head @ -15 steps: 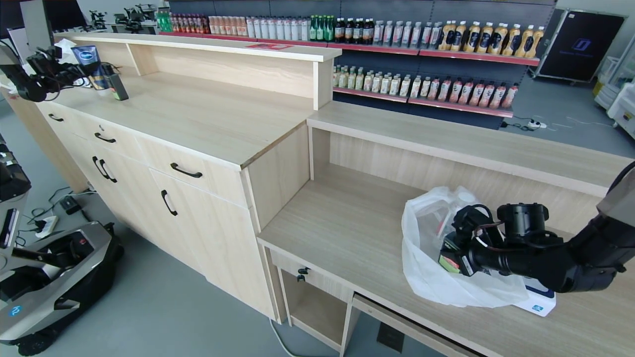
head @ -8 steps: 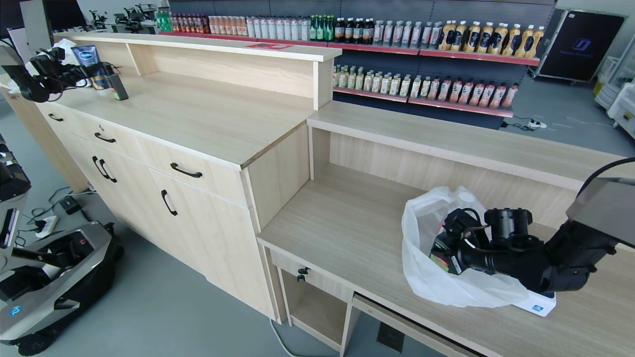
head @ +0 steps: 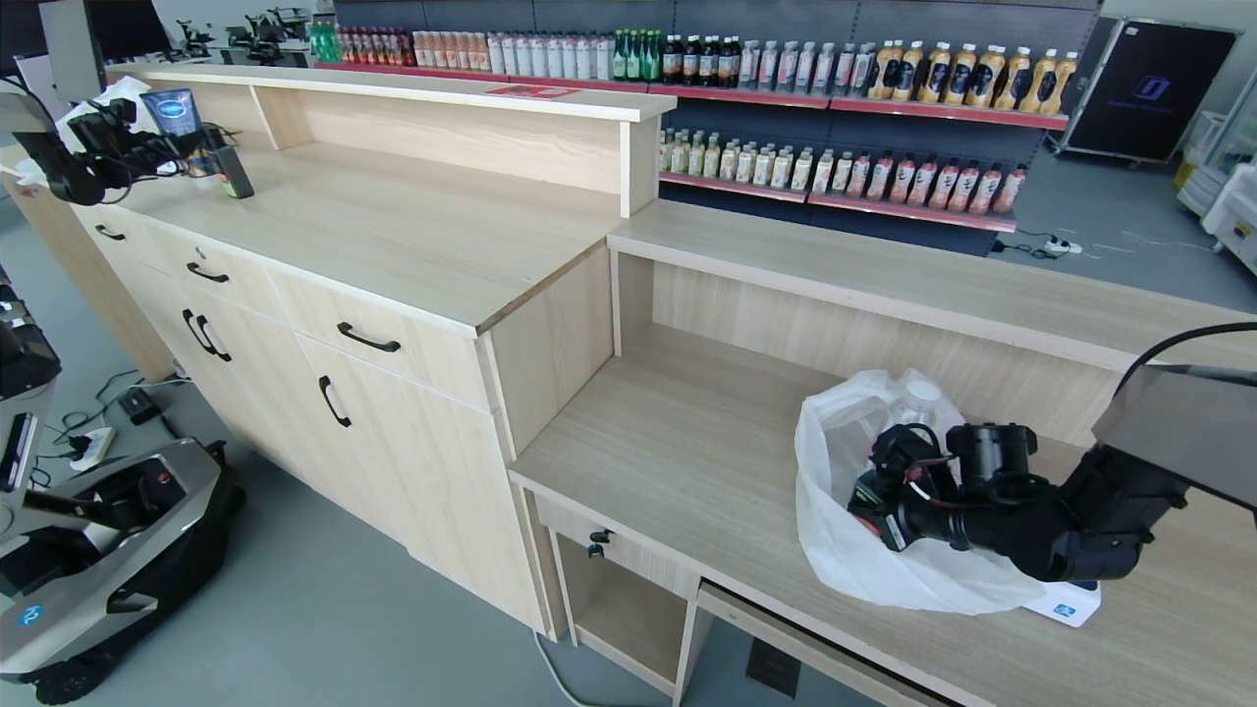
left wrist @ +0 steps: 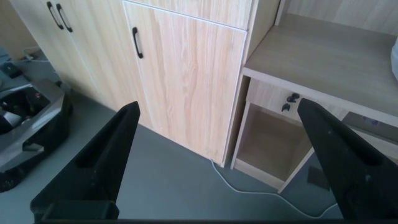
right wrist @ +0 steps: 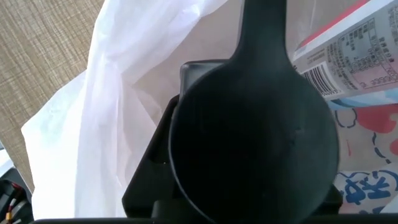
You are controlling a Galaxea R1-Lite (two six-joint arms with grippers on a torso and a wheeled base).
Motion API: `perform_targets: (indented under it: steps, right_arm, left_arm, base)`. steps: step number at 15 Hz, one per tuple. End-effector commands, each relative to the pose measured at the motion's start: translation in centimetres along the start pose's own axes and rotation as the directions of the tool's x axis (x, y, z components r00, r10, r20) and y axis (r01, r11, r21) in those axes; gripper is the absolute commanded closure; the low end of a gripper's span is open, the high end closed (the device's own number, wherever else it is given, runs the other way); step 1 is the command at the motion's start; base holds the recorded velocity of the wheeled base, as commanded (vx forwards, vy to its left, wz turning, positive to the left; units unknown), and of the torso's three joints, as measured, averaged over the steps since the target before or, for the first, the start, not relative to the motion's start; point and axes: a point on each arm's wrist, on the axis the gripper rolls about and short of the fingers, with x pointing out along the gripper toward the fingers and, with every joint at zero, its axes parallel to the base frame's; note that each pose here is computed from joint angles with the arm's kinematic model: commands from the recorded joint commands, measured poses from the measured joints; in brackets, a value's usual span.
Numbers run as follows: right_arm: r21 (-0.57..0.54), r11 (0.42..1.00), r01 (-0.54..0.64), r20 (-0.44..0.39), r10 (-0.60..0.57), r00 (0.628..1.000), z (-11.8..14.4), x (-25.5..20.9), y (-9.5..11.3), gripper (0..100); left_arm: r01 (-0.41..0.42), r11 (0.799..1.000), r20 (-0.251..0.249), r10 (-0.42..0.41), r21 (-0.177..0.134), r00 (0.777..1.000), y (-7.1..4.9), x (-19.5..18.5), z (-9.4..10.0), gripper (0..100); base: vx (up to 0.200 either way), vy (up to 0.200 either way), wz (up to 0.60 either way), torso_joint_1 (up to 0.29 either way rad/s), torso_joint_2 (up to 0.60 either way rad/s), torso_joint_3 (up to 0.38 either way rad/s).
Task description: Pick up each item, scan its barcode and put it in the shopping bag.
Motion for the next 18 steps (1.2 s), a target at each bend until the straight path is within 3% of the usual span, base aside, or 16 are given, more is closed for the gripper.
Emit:
perform_targets:
  steps: [1, 9, 10, 15, 18]
  right_arm:
    - [0.004, 1.0, -0.006, -0.012, 0.006, 1.0, -0.4, 0.3, 0.1, 100]
    - [0.028, 1.0, -0.003, -0.031, 0.004, 1.0, -1.6, 0.7, -0.1, 100]
    - [0.031, 1.0, -0.006, -0.029, 0.007, 1.0, -1.7, 0.7, -0.2, 0]
    - [0.046, 0.999, -0.004, 0.005, 0.004, 1.0, -1.1, -0.1, -1.1, 0]
    - [0.049, 0.998, 0.03, 0.088, -0.034, 0.996, 2.2, -3.2, -1.6, 0]
  left_arm:
    - [-0.001, 1.0, 0.001, 0.001, 0.0, 1.0, 0.0, 0.0, 0.0, 0]
    - [-0.001, 1.0, -0.001, 0.001, 0.0, 1.0, 0.0, 0.0, 0.0, 0]
    - [-0.001, 1.0, 0.001, 0.001, -0.001, 1.0, 0.0, 0.0, 0.0, 0]
    - [-0.001, 1.0, 0.001, 0.001, 0.0, 1.0, 0.0, 0.0, 0.0, 0]
    - [-0.001, 1.0, -0.001, 0.001, 0.0, 1.0, 0.0, 0.0, 0.0, 0]
  base:
    - [0.0, 0.0, 0.0, 0.0, 0.0, 0.0]
    - [0.0, 0.0, 0.0, 0.0, 0.0, 0.0]
    - [0.0, 0.0, 0.0, 0.0, 0.0, 0.0]
    - [0.0, 0.0, 0.0, 0.0, 0.0, 0.0]
    - [0.0, 0.0, 0.0, 0.0, 0.0, 0.0]
